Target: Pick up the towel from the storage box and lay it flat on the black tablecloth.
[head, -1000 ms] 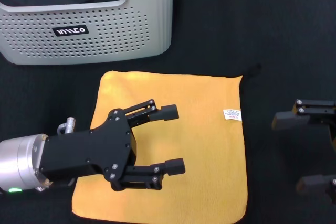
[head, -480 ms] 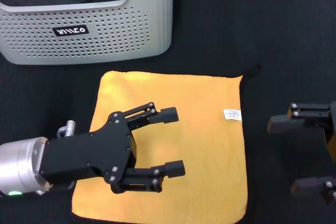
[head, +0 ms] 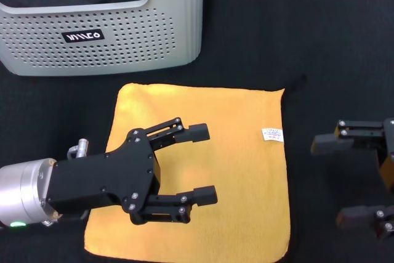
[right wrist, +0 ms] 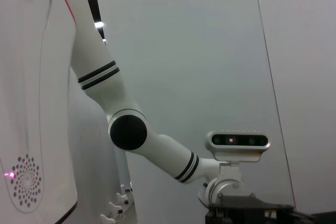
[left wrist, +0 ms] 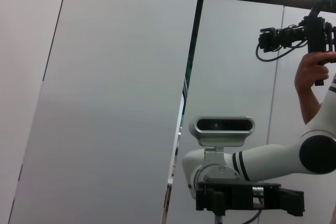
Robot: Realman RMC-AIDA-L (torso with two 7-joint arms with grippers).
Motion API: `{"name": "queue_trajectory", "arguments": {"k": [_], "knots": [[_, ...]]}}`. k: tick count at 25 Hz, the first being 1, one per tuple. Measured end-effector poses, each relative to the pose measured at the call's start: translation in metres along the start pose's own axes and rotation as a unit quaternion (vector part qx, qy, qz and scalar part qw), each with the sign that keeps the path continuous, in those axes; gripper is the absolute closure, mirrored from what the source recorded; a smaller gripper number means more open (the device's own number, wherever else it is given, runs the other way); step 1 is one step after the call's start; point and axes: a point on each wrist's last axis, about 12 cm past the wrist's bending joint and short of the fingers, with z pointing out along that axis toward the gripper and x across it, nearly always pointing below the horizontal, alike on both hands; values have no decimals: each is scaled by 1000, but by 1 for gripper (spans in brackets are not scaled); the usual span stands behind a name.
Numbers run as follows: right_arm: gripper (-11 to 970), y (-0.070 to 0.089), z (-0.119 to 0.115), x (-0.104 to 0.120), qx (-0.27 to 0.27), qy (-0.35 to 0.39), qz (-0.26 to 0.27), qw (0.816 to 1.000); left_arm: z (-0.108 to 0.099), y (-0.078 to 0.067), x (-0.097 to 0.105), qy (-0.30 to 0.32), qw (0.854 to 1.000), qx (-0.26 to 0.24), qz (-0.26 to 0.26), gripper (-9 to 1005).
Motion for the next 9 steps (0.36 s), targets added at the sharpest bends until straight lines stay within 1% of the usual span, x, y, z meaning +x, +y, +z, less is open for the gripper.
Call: {"name": "queue_trajectory", "arguments": {"k": [9], "knots": [[135, -3, 7, 4, 0, 14, 2, 1000, 0, 0, 0, -4, 1000, -3, 3, 121]]}}
